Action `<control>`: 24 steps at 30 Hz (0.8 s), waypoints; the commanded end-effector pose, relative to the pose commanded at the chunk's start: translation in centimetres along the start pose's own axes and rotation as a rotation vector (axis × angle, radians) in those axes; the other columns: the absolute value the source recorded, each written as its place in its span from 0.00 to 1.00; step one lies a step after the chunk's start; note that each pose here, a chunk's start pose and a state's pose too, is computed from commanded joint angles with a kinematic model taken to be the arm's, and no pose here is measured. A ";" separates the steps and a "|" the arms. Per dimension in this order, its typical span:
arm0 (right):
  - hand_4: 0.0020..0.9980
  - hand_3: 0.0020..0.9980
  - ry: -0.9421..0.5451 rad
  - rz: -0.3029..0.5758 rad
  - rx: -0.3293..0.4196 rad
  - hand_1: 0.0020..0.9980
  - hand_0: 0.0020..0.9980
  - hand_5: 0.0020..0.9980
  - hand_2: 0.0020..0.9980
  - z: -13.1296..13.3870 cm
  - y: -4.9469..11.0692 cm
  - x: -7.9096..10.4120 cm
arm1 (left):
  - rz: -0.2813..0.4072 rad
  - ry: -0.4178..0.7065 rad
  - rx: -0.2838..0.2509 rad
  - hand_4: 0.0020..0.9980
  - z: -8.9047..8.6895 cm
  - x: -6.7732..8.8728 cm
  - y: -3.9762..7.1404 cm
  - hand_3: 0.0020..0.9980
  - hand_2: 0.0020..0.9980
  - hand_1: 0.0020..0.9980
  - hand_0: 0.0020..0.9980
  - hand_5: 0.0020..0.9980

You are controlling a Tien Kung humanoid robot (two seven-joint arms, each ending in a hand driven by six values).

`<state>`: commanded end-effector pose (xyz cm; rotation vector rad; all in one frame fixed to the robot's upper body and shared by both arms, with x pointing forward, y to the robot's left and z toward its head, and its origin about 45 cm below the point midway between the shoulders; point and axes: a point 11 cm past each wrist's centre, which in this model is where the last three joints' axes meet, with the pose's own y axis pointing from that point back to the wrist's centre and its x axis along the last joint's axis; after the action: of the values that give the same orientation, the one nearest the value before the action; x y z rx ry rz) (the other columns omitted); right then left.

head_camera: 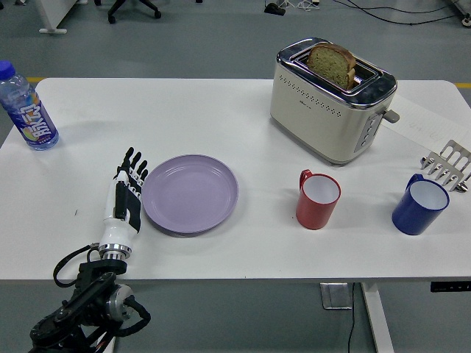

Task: Push plate across desktop

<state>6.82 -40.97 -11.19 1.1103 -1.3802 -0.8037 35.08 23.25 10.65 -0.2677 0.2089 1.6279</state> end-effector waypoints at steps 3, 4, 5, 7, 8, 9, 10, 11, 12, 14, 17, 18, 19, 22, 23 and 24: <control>0.15 0.62 0.000 0.000 0.001 0.55 0.61 0.36 0.65 0.0 0.0 0.0 | -0.004 0.001 0.000 0.48 0.0 -0.1 -0.1 0.99 0.99 0.96 0.95 1.00; 0.15 0.62 -0.001 0.000 0.001 0.55 0.61 0.36 0.65 0.0 0.0 0.0 | -0.006 0.001 0.001 0.48 0.0 -0.2 -0.1 0.99 0.99 0.96 0.95 1.00; 0.15 0.62 -0.001 0.000 0.001 0.55 0.61 0.36 0.65 0.0 0.0 0.0 | -0.006 0.001 0.001 0.48 0.0 -0.2 -0.1 0.99 0.99 0.96 0.95 1.00; 0.15 0.62 0.000 0.000 0.002 0.55 0.60 0.35 0.65 -0.1 0.0 0.0 | -0.012 0.002 0.006 0.48 -0.1 -0.4 0.0 0.99 0.99 0.96 0.95 1.00; 0.15 0.62 0.000 0.000 0.002 0.55 0.60 0.35 0.65 -0.1 0.0 0.0 | -0.015 0.003 0.008 0.48 -0.2 -0.4 0.0 0.99 0.99 0.96 0.95 1.00; 0.15 0.62 0.000 0.000 0.003 0.55 0.60 0.35 0.65 -0.1 0.0 0.0 | -0.015 0.003 0.009 0.48 -0.2 -0.5 0.0 0.99 0.99 0.96 0.95 1.00; 0.15 0.62 -0.001 0.000 0.003 0.55 0.60 0.35 0.65 -0.1 0.0 0.0 | -0.018 0.003 0.012 0.48 -0.3 -0.5 0.1 0.99 0.99 0.96 0.95 1.00; 0.15 0.62 -0.001 0.000 0.003 0.55 0.60 0.35 0.65 -0.1 0.0 0.0 | -0.018 0.003 0.013 0.48 -0.3 -0.6 0.1 0.99 0.99 0.96 0.95 1.00; 0.15 0.62 -0.001 0.000 0.003 0.55 0.60 0.35 0.65 -0.1 0.0 0.0 | -0.019 0.003 0.013 0.48 -0.3 -0.6 0.1 0.99 0.99 0.95 0.95 1.00; 0.15 0.62 0.000 0.001 0.003 0.55 0.60 0.35 0.65 -0.1 0.0 0.1 | -0.027 0.002 0.019 0.48 -0.5 -0.8 0.2 0.99 0.99 0.95 0.95 1.00; 0.15 0.62 0.000 0.001 0.003 0.55 0.60 0.35 0.65 -0.1 0.0 0.1 | -0.037 0.002 0.024 0.48 -0.6 -1.2 0.2 0.99 0.99 0.95 0.95 1.00; 0.15 0.62 0.001 0.001 0.003 0.55 0.60 0.35 0.65 -0.1 0.0 0.1 | -0.042 0.003 0.026 0.48 -0.7 -1.3 0.2 0.99 0.99 0.95 0.95 1.00; 0.14 0.62 0.001 0.001 0.003 0.55 0.60 0.35 0.65 -0.1 0.0 0.1 | -0.045 0.003 0.026 0.48 -0.7 -1.4 0.2 0.99 0.98 0.96 0.95 1.00; 0.14 0.62 0.001 0.001 0.003 0.55 0.60 0.35 0.65 -0.1 0.0 0.1 | -0.057 0.004 0.030 0.48 -0.8 -1.8 0.3 0.99 0.98 0.96 0.95 1.00; 0.14 0.62 0.001 0.000 0.004 0.55 0.60 0.35 0.65 -0.1 0.0 0.1 | -0.061 0.005 0.031 0.48 -0.8 -1.9 0.3 0.99 0.98 0.96 0.95 1.00; 0.14 0.62 0.002 0.000 0.004 0.55 0.60 0.35 0.65 -0.1 0.0 0.1 | -0.063 0.005 0.032 0.48 -0.8 -1.9 0.3 0.99 0.98 0.96 0.95 1.00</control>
<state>6.93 -41.00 -11.16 1.1133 -1.3810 -0.8002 34.97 21.14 10.45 -0.2516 0.2282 1.5603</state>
